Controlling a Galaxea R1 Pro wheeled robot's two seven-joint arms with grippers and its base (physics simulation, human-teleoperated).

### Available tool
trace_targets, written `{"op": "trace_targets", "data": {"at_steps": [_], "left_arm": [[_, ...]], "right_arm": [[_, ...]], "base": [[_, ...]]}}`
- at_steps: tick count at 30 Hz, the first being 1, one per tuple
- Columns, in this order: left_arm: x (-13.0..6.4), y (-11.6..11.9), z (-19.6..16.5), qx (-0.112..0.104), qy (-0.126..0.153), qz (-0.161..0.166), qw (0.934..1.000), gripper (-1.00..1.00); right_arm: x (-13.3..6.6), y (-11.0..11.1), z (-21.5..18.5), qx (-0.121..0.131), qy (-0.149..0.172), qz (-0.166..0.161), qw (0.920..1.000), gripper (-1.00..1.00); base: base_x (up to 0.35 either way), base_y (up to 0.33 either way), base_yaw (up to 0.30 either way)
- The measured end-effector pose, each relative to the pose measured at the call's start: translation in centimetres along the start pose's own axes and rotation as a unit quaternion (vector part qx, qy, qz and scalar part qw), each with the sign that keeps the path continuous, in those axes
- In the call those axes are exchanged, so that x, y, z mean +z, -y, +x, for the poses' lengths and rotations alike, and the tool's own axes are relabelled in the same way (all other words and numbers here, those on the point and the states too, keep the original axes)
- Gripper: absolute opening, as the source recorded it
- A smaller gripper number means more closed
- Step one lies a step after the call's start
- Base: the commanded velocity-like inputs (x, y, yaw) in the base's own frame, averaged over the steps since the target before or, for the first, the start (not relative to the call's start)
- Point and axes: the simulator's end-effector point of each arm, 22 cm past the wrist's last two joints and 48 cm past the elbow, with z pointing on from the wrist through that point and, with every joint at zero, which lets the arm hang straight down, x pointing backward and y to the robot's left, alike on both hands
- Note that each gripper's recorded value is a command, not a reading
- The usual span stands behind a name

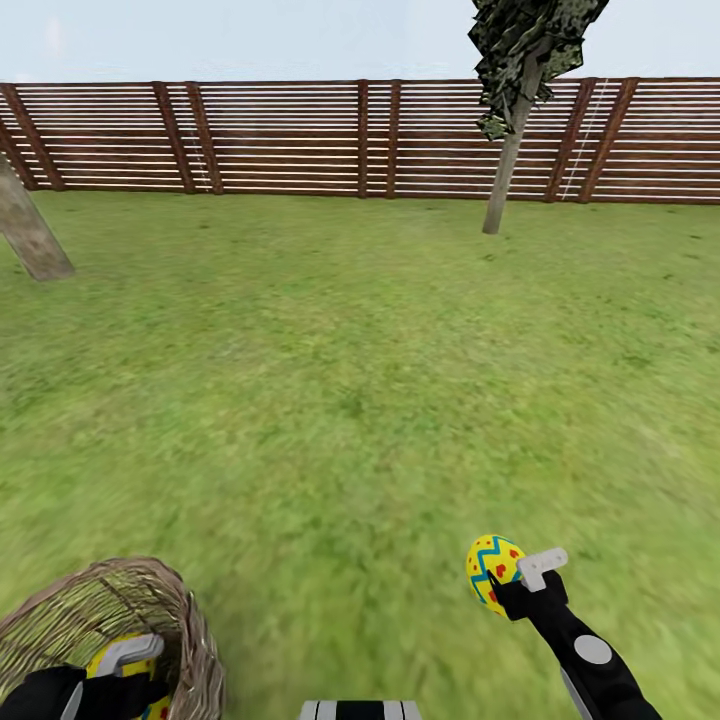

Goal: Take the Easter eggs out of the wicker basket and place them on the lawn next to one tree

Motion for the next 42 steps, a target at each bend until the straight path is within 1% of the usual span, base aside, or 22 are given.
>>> {"op": "trace_targets", "data": {"at_steps": [29, 36, 38, 42], "left_arm": [[3.3, -0.8, 3.8, -0.003, -0.057, -0.011, 0.9983, 1.00], [4.0, -1.0, 4.8, -0.004, -0.071, -0.014, 0.9974, 1.00], [4.0, -1.1, 4.7, -0.004, -0.071, -0.014, 0.9974, 1.00], [4.0, -1.0, 4.7, -0.004, -0.070, -0.013, 0.9974, 1.00]], "right_arm": [[2.0, -1.7, 5.7, 0.000, -0.057, -0.017, 0.9982, -1.00], [2.4, -2.4, 7.3, 0.000, -0.073, -0.024, 0.9971, -1.00], [2.4, -3.0, 7.4, -0.003, -0.074, -0.029, 0.9968, -1.00], [2.4, -3.1, 7.5, -0.003, -0.075, -0.030, 0.9967, -1.00]], "base": [[0.000, 0.000, 0.000], [0.000, 0.000, 0.000], [0.000, 0.000, 0.000], [0.127, 0.000, 0.000]]}}
